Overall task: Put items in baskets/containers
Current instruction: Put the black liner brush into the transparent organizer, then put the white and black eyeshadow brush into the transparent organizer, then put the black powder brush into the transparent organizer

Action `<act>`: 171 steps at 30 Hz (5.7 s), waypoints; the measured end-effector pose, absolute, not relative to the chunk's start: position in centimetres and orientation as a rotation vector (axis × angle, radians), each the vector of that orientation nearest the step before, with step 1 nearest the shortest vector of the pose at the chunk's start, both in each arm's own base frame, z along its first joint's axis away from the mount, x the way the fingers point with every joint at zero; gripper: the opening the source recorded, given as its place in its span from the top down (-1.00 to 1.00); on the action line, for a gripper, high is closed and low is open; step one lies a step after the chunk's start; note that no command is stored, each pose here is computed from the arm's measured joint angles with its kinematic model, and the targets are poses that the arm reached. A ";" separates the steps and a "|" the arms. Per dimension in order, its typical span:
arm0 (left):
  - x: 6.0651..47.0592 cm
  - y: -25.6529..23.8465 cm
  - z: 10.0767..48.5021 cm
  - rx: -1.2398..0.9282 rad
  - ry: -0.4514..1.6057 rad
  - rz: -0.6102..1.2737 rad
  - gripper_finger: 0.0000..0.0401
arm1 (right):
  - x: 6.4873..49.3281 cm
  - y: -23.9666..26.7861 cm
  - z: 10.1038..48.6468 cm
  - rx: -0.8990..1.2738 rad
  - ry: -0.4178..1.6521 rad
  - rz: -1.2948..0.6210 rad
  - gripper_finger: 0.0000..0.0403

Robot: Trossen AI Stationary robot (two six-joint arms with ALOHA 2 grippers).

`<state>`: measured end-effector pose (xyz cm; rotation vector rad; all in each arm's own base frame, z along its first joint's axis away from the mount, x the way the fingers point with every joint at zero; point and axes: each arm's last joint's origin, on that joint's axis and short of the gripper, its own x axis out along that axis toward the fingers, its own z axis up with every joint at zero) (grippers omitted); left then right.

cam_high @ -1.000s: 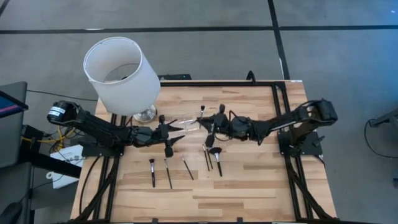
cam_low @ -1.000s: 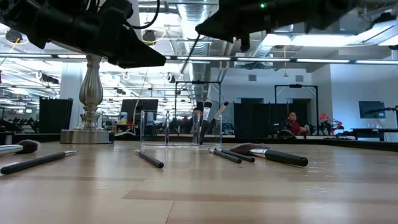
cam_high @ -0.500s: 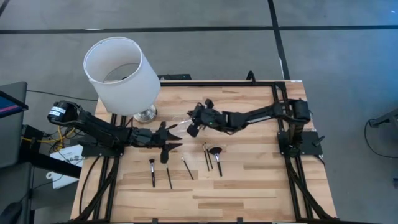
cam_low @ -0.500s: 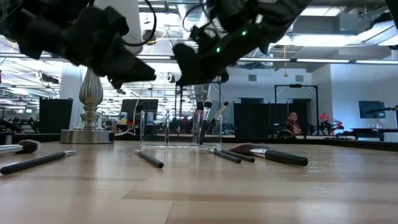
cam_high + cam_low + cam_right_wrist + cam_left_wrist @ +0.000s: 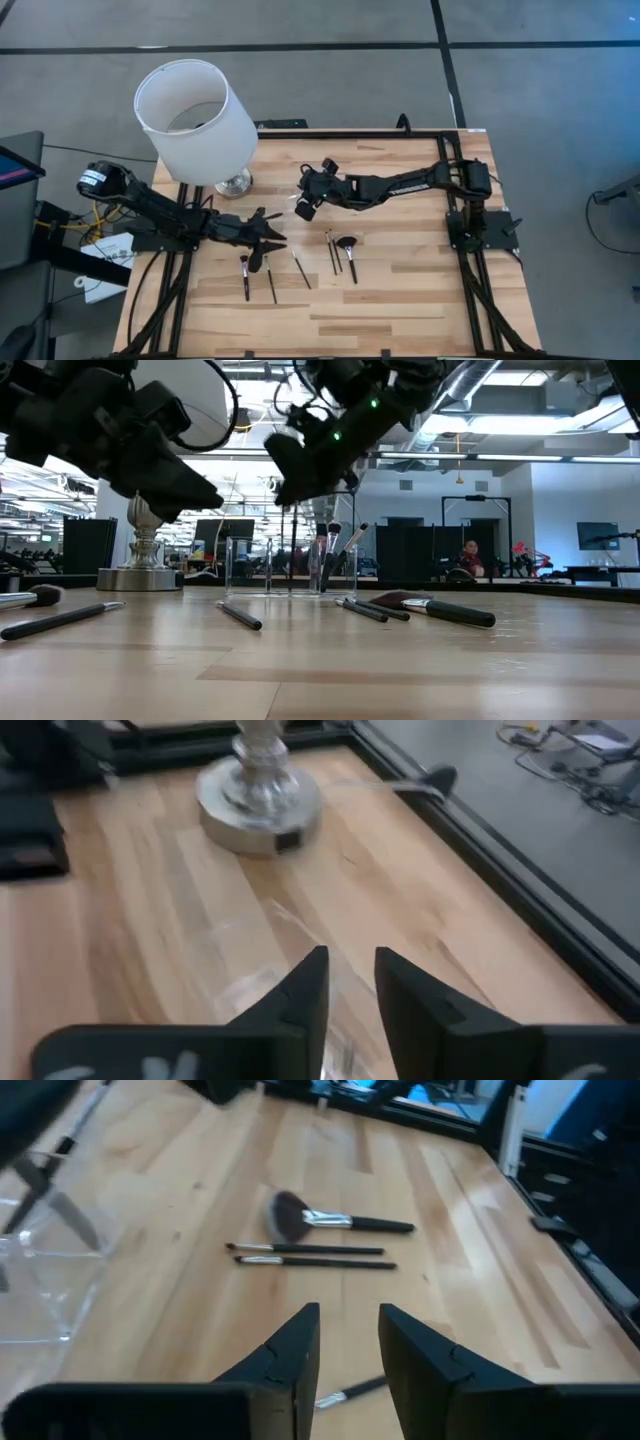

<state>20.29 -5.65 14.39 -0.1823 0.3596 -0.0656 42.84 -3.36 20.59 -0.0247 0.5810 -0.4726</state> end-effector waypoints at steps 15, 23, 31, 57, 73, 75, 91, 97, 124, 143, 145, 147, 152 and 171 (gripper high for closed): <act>21.7 -6.3 12.8 0.109 0.389 -0.247 0.29 | 43.6 2.9 27.2 -0.116 0.683 -0.338 0.34; 24.8 -6.1 10.0 0.202 0.497 -0.309 0.06 | 43.7 5.4 30.3 -0.122 0.637 -0.284 0.33; 25.1 -5.5 6.9 0.211 0.601 -0.308 0.17 | 43.1 7.6 30.2 -0.135 0.667 -0.239 0.32; 24.7 -5.9 8.8 0.125 0.563 -0.380 0.94 | 37.3 12.8 19.7 0.145 0.632 -0.170 0.41; 25.1 -5.9 9.3 0.128 0.554 -0.367 0.94 | 42.1 9.6 12.9 0.353 0.746 -0.026 0.41; 25.2 -5.9 9.4 0.131 0.552 -0.357 0.94 | 42.1 9.3 13.0 0.388 0.762 -0.043 0.41; 25.4 -5.9 9.9 0.136 0.527 -0.337 0.94 | 42.1 8.5 12.0 0.400 0.800 -0.058 0.53; 25.4 -5.9 9.9 0.134 0.527 -0.342 0.92 | 42.3 8.3 12.2 0.405 0.792 0.020 0.86; 21.3 -5.6 17.6 0.018 0.176 -0.248 0.55 | 32.0 11.2 30.1 -0.201 0.302 -0.625 0.98; 21.3 -5.4 17.3 0.019 0.196 -0.221 0.55 | 37.9 -2.9 14.8 0.026 -0.127 -0.291 0.98; 21.3 -5.4 17.3 0.019 0.196 -0.221 0.55 | 38.4 -3.3 14.5 -0.032 -0.149 -0.288 0.98; 21.3 -5.4 17.3 0.020 0.196 -0.221 0.55 | 39.0 -3.3 14.6 -0.123 -0.169 -0.291 0.98; 21.3 -5.4 17.2 0.022 0.202 -0.221 0.55 | 40.6 -3.8 13.9 -0.240 -0.126 -0.361 0.96; 21.3 -5.4 17.2 0.022 0.206 -0.221 0.55 | 41.8 -4.5 12.8 -0.182 0.046 -0.396 0.54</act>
